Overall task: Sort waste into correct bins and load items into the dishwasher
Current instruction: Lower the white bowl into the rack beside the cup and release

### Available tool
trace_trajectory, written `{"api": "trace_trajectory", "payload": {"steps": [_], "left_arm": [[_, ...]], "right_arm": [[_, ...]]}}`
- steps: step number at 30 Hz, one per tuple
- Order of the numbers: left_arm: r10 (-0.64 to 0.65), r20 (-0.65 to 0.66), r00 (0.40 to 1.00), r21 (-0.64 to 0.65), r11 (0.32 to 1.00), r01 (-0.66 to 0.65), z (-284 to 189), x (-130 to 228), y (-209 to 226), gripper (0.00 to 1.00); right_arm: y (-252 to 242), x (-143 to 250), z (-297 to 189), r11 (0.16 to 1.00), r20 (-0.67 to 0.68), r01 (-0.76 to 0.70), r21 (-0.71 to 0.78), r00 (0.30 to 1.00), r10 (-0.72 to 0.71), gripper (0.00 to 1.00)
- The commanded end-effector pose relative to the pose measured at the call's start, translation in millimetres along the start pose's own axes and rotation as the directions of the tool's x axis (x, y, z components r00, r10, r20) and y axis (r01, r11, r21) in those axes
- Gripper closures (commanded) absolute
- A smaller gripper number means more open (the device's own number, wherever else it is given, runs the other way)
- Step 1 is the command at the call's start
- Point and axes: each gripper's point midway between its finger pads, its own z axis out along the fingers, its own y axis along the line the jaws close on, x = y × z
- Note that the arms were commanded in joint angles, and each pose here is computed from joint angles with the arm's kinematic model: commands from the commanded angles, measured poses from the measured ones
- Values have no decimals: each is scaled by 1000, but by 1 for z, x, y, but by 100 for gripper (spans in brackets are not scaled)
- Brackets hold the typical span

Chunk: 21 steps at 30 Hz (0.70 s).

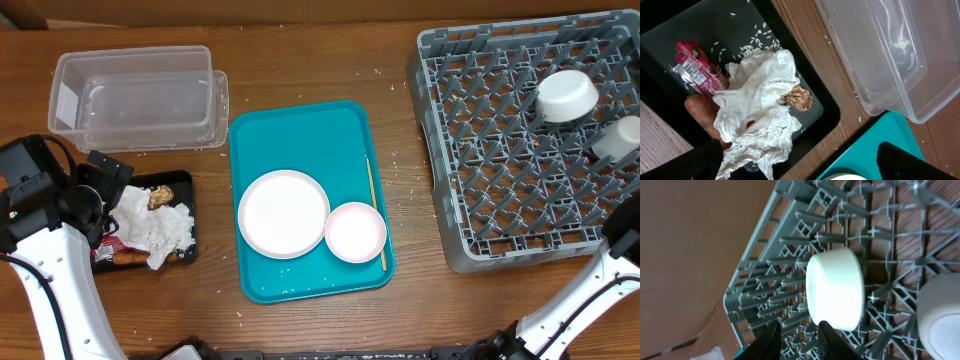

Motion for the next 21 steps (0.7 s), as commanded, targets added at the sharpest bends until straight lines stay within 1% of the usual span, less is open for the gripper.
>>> {"api": "trace_trajectory", "payload": {"steps": [1,4,7,10,14,18,21], "left_arm": [[-9,12,1000,12,1000,9,-4,-4,-4,0],[-9,12,1000,12,1000,9,-4,-4,-4,0],[-9,11,1000,12,1000,9,-4,-4,-4,0],[-9,11,1000,12,1000,9,-4,-4,-4,0],[-9,12,1000,12,1000,9,-4,-4,-4,0],[-9,12,1000,12,1000,9,-4,-4,-4,0],[-9,12,1000,12,1000,9,-4,-4,-4,0]], "right_arm": [[37,-6,-35,997,91,71,6,993,-71,73],[48,-2,-40,994,108,100,54,989,-106,72],[46,3,-29,982,101,118,151,986,-134,73],[37,9,-9,947,83,138,291,982,-168,81],[24,16,25,868,49,180,463,973,-227,87],[8,19,49,813,33,193,549,967,-252,89],[-6,23,62,794,14,194,576,969,-247,90]]}}
